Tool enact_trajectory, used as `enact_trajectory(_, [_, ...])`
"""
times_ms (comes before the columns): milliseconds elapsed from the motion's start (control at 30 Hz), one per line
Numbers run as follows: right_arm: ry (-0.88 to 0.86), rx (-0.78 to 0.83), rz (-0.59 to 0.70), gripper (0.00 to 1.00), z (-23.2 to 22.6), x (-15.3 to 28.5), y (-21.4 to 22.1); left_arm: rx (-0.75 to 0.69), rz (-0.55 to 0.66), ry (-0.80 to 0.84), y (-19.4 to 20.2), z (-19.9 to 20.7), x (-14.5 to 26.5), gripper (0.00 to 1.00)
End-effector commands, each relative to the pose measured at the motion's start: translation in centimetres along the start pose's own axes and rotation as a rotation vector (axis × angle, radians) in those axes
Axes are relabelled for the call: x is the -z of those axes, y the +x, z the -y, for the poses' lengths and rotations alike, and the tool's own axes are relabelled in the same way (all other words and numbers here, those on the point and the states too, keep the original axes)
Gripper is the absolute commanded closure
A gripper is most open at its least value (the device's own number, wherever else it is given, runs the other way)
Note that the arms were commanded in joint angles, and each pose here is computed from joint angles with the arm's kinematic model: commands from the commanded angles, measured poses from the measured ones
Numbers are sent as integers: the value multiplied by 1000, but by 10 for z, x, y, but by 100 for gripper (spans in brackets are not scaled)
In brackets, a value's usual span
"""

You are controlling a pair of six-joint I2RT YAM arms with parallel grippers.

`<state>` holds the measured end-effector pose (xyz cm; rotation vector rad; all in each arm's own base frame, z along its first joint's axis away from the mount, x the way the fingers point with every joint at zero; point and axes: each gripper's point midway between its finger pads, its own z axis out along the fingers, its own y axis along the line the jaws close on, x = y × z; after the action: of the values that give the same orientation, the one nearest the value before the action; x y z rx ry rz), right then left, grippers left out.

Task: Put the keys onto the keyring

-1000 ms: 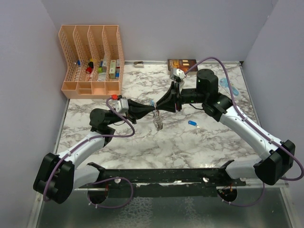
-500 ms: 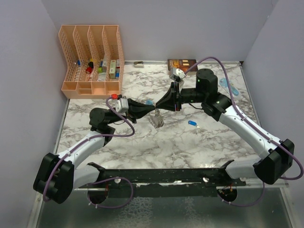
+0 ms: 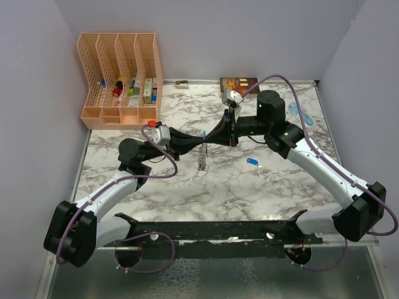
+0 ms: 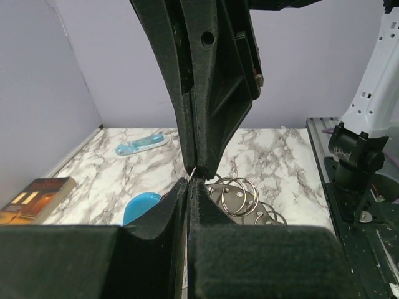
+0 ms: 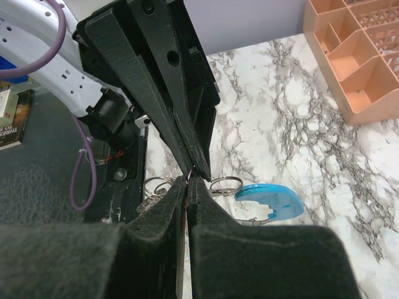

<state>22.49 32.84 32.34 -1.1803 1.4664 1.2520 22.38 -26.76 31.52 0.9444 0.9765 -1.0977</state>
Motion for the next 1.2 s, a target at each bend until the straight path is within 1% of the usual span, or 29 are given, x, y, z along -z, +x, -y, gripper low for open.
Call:
enact_trajectory(0, [30, -65, -16, 99, 1, 2, -2, -66, -23, -62, -10, -19, -6, 95])
enact_trajectory(100, [77, -108, -32, 99, 3, 6, 2, -85, -73, -127, -2, -36, -2, 88])
enact_trajectory(200, [157, -144, -48, 99, 9, 13, 6, -95, -80, -166, -5, -48, 1, 84])
enact_trajectory(300, [221, -182, -68, 99, 15, 18, 12, -95, -88, -175, -7, -53, 2, 82])
enact_trajectory(467, [333, -298, -125, 99, 31, 21, 30, -90, -95, -154, -8, -52, 0, 82])
enact_trajectory(533, [383, -375, -157, 99, 41, 20, 38, -90, -102, -152, -8, -53, 0, 82])
enact_trajectory(633, [447, -532, -216, 99, 55, 13, 50, -91, -128, -142, -6, -53, 0, 82])
enact_trajectory(667, [464, -575, -223, 99, 59, 10, 46, -96, -132, -136, -6, -53, -1, 82])
enact_trajectory(767, [536, -726, -274, 99, 74, 3, 53, -95, -144, -130, -5, -54, -2, 82])
enact_trajectory(833, [594, -796, -295, 99, 83, 2, 55, -99, -149, -131, -7, -56, -3, 82])
enact_trajectory(967, [806, -898, -265, 99, 107, 13, 53, -112, -170, -123, -8, -59, -5, 81])
enact_trajectory(1000, [894, -916, -243, 99, 115, 21, 52, -105, -179, -124, -7, -59, -5, 81])
enact_trajectory(1167, [1169, -1084, -152, 99, 131, 46, 51, -45, -211, -129, 2, -60, -6, 81])
